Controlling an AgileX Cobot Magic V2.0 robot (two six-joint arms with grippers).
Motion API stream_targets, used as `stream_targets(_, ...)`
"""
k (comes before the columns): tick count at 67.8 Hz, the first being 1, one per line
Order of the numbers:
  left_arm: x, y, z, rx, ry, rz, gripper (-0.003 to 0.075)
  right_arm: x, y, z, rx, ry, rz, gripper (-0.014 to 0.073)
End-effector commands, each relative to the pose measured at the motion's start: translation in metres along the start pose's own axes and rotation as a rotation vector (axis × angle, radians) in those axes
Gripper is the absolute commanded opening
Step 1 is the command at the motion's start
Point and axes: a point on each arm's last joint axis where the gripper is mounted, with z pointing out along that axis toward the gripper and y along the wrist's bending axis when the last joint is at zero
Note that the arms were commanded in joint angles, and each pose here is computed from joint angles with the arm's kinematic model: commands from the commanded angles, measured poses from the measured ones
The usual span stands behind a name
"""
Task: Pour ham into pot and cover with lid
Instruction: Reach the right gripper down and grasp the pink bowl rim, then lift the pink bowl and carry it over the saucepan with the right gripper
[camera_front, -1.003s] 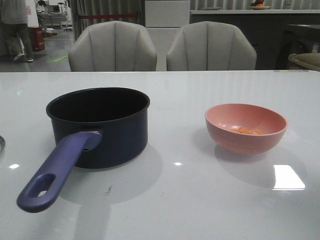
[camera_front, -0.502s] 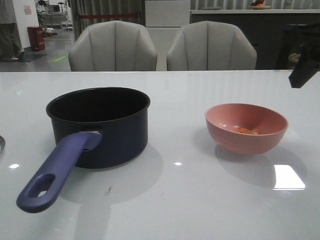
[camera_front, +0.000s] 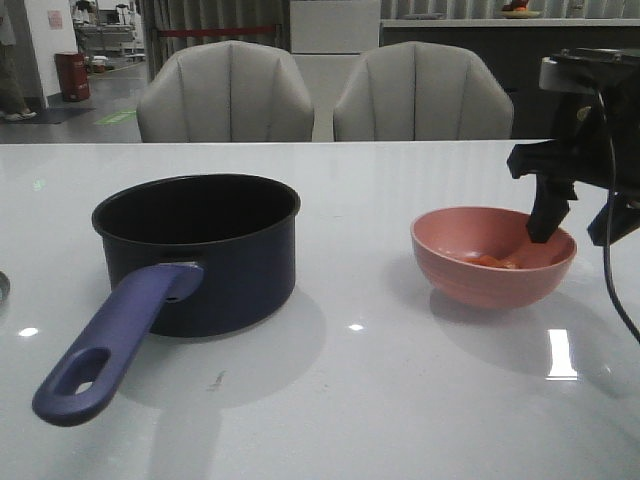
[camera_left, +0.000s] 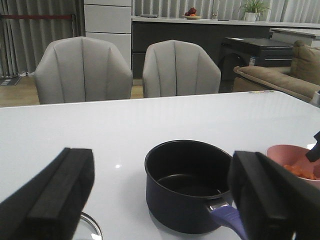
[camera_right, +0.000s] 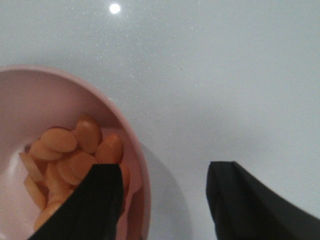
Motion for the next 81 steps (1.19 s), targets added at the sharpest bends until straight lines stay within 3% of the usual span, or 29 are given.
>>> stream_targets(1, -0.015, -0.001, -0.001, 0.01, -0.089, -0.009, 0.0583, -0.019, 0.004, -0.011, -0.025, -0.088, 0.025, 0.041)
stream_targets(15, -0.015, -0.001, -0.001, 0.01, -0.087, -0.009, 0.0583, -0.021, 0.009, -0.003, -0.055, -0.066, 0.082, 0.0119)
stream_targets(31, -0.015, -0.001, -0.001, 0.01, -0.087, -0.009, 0.0583, -0.025, 0.011, -0.009, -0.062, -0.078, 0.047, 0.0136)
stream_targets(48, -0.015, -0.001, -0.001, 0.01, -0.087, -0.009, 0.0583, -0.052, 0.025, -0.056, -0.103, -0.204, -0.017, 0.0136)
stream_targets(58, -0.015, -0.001, -0.001, 0.01, -0.087, -0.009, 0.0583, -0.065, 0.06, -0.083, -0.167, -0.198, -0.166, 0.0136)
stream_targets(68, -0.014, -0.001, -0.001, 0.01, -0.085, -0.009, 0.0583, -0.073, 0.116, -0.101, -0.264, -0.212, -0.294, 0.0136)
stream_targets(81, -0.014, -0.001, -0.001, 0.01, -0.085, -0.009, 0.0583, -0.074, 0.177, -0.101, -0.362, -0.219, -0.371, 0.0136)
